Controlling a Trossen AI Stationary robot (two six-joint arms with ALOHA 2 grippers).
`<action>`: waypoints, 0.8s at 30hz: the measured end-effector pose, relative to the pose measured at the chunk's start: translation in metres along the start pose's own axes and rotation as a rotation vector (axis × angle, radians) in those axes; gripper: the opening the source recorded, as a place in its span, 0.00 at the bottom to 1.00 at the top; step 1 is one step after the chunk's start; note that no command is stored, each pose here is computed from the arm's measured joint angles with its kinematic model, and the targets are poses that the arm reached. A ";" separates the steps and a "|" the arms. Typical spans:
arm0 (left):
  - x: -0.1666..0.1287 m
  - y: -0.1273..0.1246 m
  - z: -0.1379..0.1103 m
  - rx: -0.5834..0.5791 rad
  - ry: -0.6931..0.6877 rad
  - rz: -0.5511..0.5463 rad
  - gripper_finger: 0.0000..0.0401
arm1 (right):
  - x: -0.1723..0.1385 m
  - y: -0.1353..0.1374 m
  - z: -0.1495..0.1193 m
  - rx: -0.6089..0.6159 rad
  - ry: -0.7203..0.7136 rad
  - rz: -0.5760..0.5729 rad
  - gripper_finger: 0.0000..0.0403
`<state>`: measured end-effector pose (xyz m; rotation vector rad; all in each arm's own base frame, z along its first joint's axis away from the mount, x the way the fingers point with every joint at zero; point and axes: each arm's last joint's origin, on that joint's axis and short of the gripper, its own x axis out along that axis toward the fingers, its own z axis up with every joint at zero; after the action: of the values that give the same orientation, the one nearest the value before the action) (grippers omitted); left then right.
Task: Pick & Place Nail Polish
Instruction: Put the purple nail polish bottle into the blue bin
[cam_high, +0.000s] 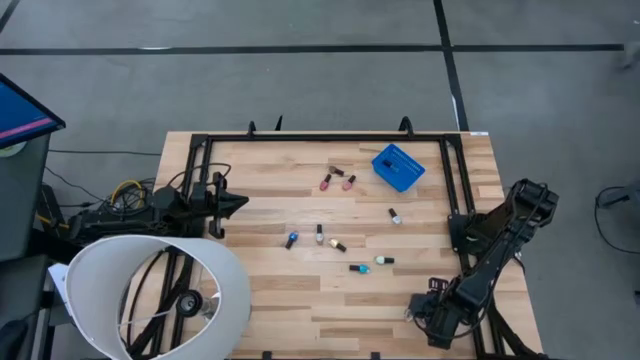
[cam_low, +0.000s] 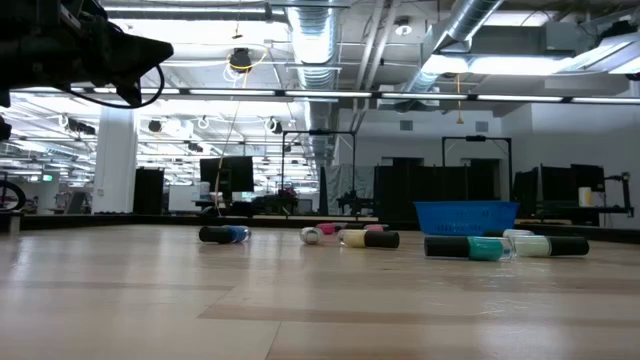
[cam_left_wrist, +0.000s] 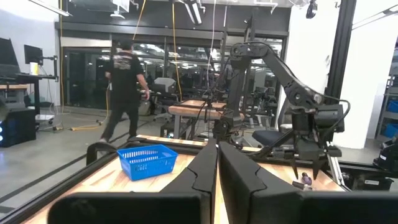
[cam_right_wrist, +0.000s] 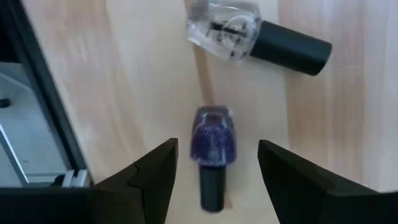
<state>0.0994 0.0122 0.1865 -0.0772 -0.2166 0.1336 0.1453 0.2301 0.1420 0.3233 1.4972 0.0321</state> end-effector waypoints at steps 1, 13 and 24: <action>0.000 0.000 0.000 0.000 -0.002 0.000 0.03 | 0.002 -0.001 0.000 0.000 -0.006 0.011 0.53; 0.000 0.000 0.001 0.000 -0.009 -0.001 0.03 | 0.011 -0.012 -0.002 0.018 -0.063 0.001 0.53; 0.000 0.000 0.001 0.000 -0.011 -0.002 0.03 | 0.017 -0.017 -0.002 -0.008 -0.032 -0.061 0.38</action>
<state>0.0992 0.0121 0.1877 -0.0765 -0.2280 0.1325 0.1420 0.2183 0.1217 0.2701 1.4738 -0.0155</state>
